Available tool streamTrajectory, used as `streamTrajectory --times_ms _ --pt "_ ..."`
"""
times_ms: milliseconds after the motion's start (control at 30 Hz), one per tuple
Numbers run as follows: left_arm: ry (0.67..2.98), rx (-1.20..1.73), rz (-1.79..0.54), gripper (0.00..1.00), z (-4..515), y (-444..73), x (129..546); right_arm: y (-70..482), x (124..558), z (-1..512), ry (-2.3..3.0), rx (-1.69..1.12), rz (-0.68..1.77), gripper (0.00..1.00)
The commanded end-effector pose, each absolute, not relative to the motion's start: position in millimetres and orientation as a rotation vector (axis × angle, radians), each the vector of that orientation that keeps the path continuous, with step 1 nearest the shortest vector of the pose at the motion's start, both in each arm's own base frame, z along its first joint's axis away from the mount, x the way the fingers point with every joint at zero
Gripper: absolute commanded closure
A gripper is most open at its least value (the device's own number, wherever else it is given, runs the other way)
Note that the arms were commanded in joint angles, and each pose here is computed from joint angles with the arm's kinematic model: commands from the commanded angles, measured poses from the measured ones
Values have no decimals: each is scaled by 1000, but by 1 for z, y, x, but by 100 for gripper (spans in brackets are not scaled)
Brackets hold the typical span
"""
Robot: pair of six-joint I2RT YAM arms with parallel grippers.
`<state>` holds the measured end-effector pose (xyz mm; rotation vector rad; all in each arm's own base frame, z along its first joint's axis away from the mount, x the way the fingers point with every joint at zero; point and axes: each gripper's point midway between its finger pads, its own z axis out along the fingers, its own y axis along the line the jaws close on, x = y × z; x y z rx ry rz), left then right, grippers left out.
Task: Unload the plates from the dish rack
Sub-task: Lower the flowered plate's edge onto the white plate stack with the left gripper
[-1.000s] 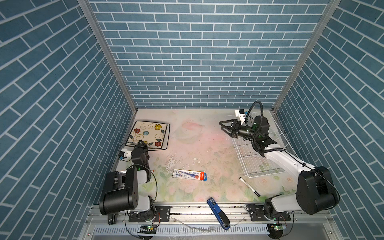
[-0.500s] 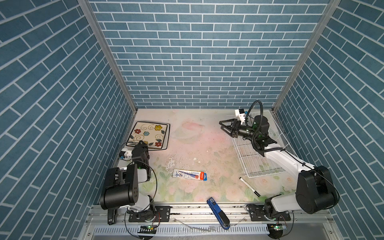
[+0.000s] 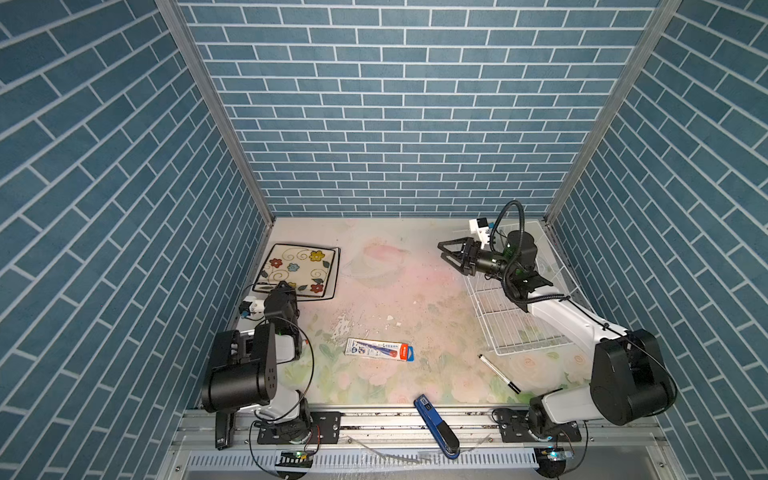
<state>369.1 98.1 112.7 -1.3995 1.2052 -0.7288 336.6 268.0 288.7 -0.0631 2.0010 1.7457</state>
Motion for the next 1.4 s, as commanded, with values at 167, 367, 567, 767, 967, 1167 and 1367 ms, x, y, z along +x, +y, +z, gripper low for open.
streamTrajectory --times_ms 167,367,567,767,967,1167,1367 --pt "973 -1219 -897 100 189 102 390 270 339 313 1929 -154 1735 22" --pt "972 -1233 -905 100 182 103 393 270 341 312 1934 -147 1734 22" --pt "971 -1247 -897 100 177 104 393 271 341 312 1934 -150 1735 22" --pt "981 -1265 -885 100 172 105 393 271 341 311 1936 -153 1736 22" --pt "982 -1278 -885 100 167 106 395 271 342 310 1939 -153 1737 22" --pt "982 -1288 -903 100 162 105 399 272 343 310 1939 -153 1738 22" --pt "985 -1293 -895 100 160 106 399 272 343 310 1938 -155 1739 22"
